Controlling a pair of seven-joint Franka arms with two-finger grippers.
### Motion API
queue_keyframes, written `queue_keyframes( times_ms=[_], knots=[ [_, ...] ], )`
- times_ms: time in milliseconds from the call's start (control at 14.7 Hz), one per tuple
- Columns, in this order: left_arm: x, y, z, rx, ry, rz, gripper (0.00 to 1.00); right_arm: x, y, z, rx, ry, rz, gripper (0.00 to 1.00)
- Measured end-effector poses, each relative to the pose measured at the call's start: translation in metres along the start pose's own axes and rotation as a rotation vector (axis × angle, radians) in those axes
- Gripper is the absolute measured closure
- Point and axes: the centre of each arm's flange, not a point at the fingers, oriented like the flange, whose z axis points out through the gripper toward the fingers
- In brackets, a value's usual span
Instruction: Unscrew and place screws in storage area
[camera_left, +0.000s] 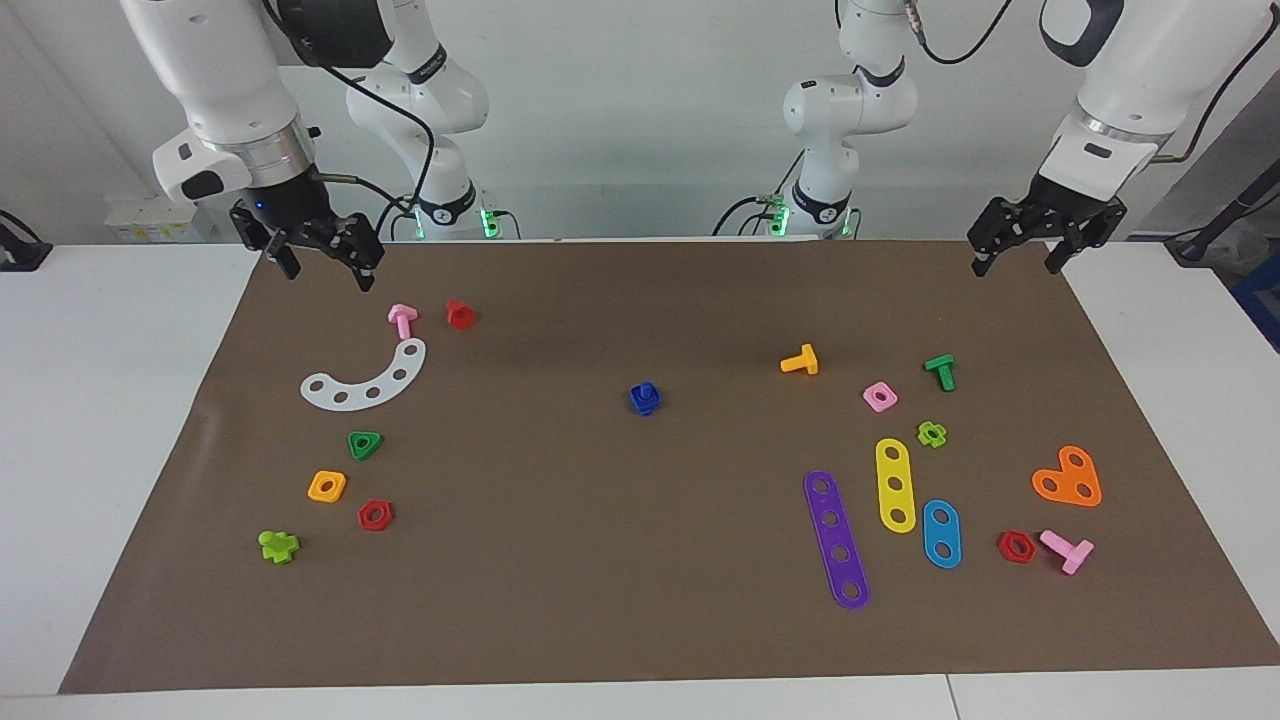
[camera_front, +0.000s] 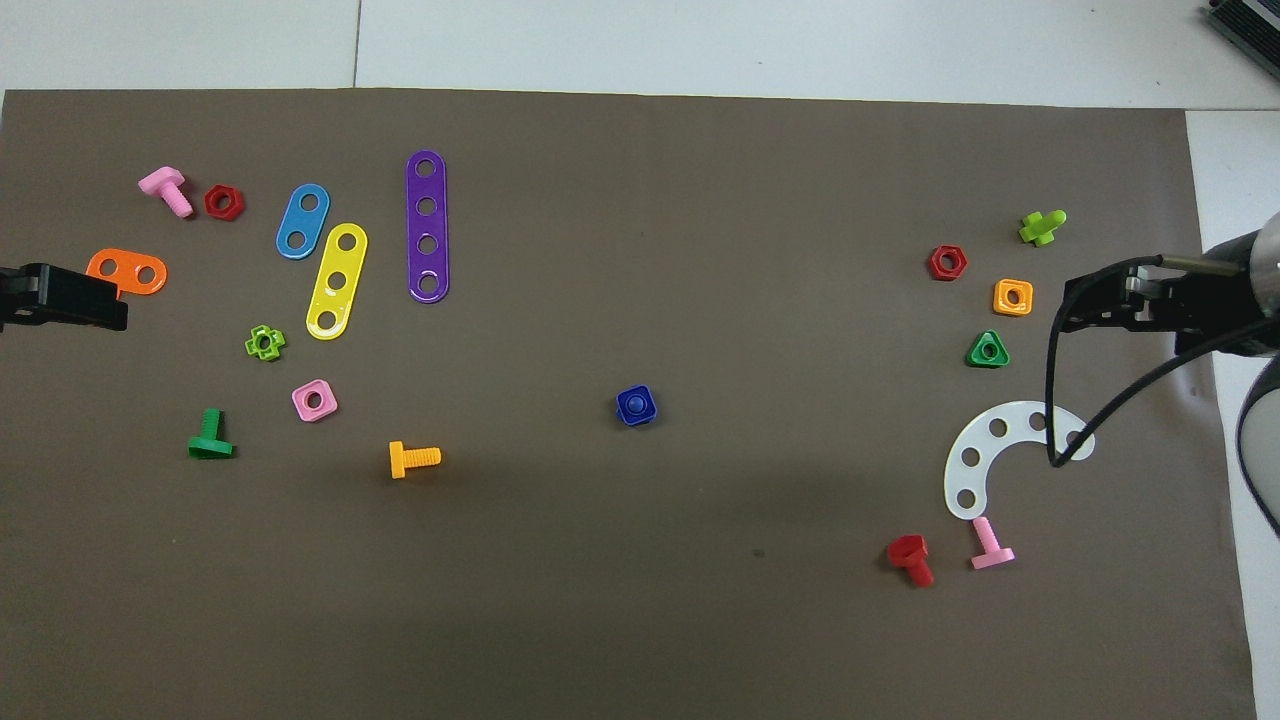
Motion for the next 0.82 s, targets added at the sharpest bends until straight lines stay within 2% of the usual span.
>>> queue_keyframes(
  times_ms=[409,614,818],
  knots=[
    [0.000,0.006,0.002,0.000,-0.005,0.013,0.01,0.000,0.000,0.000,0.000,-0.001,0.000,0.00],
    [-0.003,0.048,0.021,-0.001,-0.044,0.056,0.07,0.000,0.000,0.000,0.000,-0.001,0.000,0.00],
    [-0.008,0.112,0.051,-0.008,-0.059,0.001,0.07,0.000,0.000,0.001,0.000,-0.002,0.000,0.00]
  ],
)
